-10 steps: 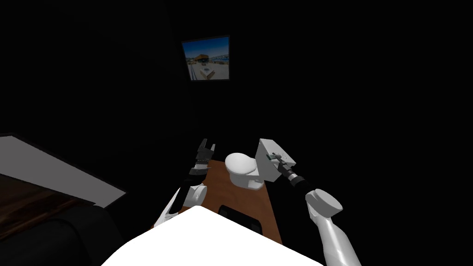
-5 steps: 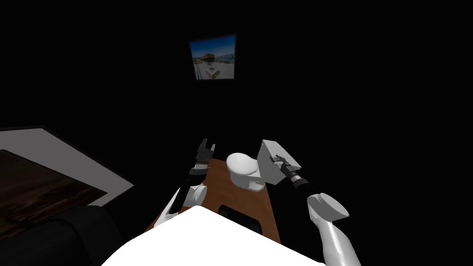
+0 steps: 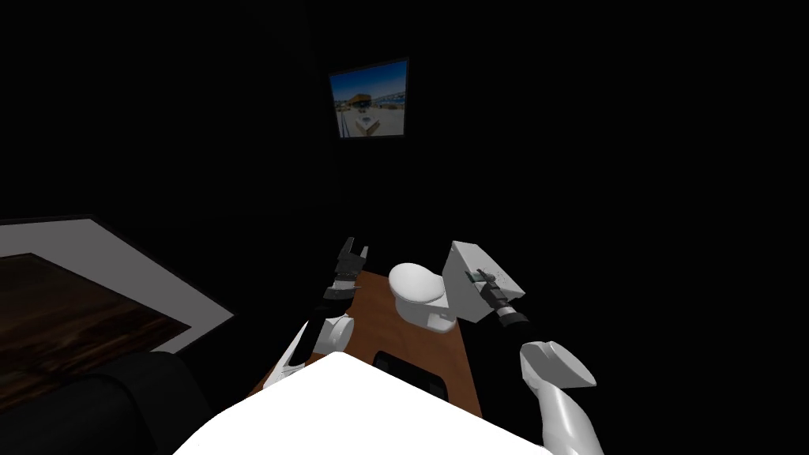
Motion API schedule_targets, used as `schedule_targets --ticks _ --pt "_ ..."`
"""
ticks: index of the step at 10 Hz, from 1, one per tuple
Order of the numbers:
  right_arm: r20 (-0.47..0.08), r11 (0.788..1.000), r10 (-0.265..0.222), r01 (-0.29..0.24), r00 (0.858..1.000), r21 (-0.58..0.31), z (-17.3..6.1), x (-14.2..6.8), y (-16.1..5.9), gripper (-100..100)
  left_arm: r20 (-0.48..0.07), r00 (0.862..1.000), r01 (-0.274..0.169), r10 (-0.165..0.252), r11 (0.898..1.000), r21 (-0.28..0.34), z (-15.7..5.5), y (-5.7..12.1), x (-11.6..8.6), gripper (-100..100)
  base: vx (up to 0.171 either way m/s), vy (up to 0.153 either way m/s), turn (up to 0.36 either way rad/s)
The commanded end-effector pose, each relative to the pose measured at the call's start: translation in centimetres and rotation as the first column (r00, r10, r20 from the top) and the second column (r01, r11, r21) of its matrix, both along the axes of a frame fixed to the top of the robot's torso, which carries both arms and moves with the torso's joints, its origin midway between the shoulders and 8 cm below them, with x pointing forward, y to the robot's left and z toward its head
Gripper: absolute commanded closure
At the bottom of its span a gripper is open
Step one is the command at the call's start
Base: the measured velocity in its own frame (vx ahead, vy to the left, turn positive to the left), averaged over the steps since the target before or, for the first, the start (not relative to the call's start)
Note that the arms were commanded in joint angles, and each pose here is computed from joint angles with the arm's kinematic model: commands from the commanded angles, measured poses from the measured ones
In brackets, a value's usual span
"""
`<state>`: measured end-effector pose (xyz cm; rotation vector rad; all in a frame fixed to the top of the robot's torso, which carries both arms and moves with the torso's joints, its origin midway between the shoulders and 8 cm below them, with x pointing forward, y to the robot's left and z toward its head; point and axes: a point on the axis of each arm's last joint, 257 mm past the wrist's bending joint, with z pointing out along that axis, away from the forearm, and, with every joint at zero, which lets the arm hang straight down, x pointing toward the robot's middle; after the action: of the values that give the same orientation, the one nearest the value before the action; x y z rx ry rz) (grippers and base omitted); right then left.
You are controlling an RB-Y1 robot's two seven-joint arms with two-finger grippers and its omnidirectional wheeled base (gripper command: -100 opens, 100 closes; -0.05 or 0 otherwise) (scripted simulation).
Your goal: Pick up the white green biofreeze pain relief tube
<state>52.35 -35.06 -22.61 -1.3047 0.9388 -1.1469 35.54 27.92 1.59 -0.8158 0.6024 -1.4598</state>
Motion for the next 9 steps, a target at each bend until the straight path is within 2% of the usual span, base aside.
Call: schedule_targets --ticks 1,4,5,6,7,9 --pt "0.002 0.999 -0.023 0.023 1.000 0.032 -0.9 -0.3 0.6 -100 0.000 1.000 0.000 0.000 1.000 0.000 0.0 0.0 0.0 0 0.079 0.004 0.052" --pt "-0.016 0.995 -0.038 0.040 0.999 0.092 -2.9 -0.8 2.3 -100 0.000 1.000 0.000 0.000 1.000 0.000 0.0 0.0 0.0 0 0.068 0.004 0.038" --pt "-0.011 0.996 -0.036 0.036 0.999 0.081 -2.4 -0.6 1.9 -100 0.000 1.000 0.000 0.000 1.000 0.000 0.0 0.0 0.0 0 0.026 0.004 0.005" --pt "-0.012 0.996 -0.036 0.037 0.999 0.083 -2.5 -0.6 2.0 0 0.000 1.000 0.000 0.000 1.000 0.000 0.0 0.0 0.0 0 0.005 0.001 -0.002" --pt "-0.026 0.998 -0.040 0.041 0.999 0.057 -2.2 0.4 1.8 -100 0.000 1.000 0.000 0.000 1.000 0.000 0.0 0.0 0.0 0 0.039 0.076 0.035" --pt "-0.038 0.998 -0.046 0.047 0.998 0.031 -1.9 1.4 1.7 -100 0.000 1.000 0.000 0.000 1.000 0.000 0.0 0.0 0.0 0 0.077 0.140 0.021"
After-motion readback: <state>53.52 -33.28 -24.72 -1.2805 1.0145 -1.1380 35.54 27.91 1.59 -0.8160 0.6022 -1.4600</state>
